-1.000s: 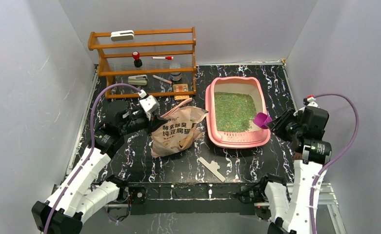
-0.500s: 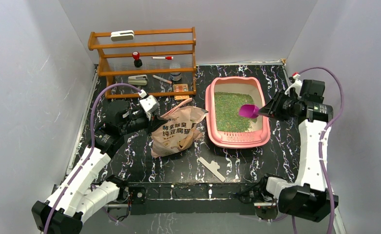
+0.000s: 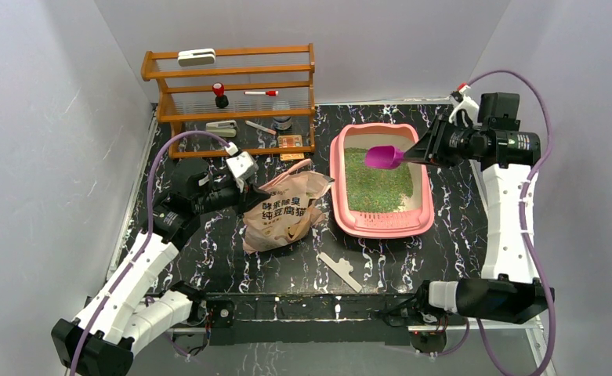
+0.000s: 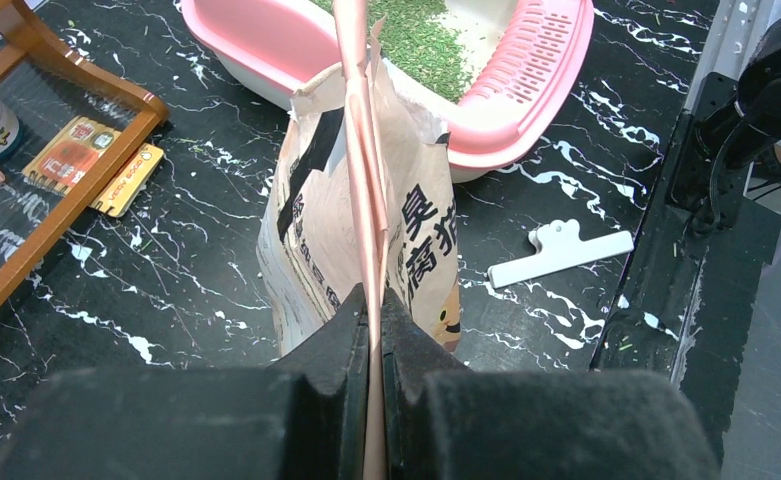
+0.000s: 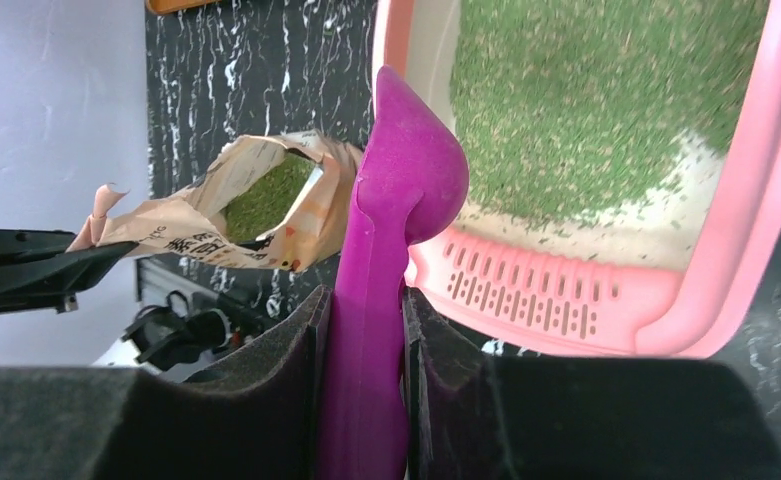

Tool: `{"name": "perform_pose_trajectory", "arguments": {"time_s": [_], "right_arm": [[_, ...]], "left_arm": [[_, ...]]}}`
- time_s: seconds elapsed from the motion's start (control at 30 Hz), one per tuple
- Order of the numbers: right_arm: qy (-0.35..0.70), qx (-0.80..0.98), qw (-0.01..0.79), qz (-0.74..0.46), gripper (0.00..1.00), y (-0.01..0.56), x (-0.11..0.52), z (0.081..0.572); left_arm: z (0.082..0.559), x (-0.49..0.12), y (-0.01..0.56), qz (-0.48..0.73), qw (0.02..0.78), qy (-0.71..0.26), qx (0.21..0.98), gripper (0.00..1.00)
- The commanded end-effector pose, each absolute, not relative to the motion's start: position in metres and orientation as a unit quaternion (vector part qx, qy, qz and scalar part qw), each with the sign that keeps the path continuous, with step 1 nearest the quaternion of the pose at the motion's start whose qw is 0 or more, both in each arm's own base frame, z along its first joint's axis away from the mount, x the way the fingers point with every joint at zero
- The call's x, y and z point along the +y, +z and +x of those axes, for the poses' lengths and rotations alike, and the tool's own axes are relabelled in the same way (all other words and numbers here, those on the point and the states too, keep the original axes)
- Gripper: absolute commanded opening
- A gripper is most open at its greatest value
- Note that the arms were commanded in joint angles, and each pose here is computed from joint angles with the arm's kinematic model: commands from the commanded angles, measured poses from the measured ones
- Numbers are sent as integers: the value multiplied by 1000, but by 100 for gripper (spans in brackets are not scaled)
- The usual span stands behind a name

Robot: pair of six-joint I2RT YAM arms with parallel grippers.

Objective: Fill the litter box with clean litter
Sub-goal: 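Pour the cat litter into the litter box, then scoop the cat litter from the cat litter bag.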

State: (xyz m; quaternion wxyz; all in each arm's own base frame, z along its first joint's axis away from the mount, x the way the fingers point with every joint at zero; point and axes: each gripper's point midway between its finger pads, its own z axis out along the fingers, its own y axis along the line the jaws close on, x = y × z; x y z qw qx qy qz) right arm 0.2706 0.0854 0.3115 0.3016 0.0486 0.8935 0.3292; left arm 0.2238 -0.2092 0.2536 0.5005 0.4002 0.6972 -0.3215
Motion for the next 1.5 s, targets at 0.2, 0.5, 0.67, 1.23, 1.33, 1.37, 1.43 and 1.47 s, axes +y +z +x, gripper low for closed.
{"name": "perform_pose_trajectory", "arguments": {"time_s": [0.2, 0.5, 0.67, 1.23, 1.33, 1.37, 1.43, 1.47], "right_arm": [[443, 849, 288, -14, 0, 344, 140, 262], [423, 872, 235, -79, 0, 323, 172, 257], [416, 877, 215, -108, 0, 313, 193, 253], [373, 898, 64, -224, 0, 212, 313, 262], [301, 926, 63, -217, 0, 174, 319, 274], [267, 937, 72, -215, 0, 171, 314, 280], [239, 941, 103, -218, 0, 182, 309, 289], [229, 940, 130, -215, 0, 194, 305, 296]], "left_arm": [[215, -216, 278, 421, 506, -342, 671, 0], [210, -217, 276, 422, 494, -351, 674, 0], [207, -216, 278, 426, 496, -350, 671, 0], [209, -216, 271, 422, 481, -352, 684, 0], [210, -216, 267, 426, 478, -350, 684, 0], [211, -216, 268, 426, 479, -346, 685, 0], [213, -213, 269, 431, 480, -335, 687, 0], [214, -212, 269, 433, 480, -331, 688, 0]]}}
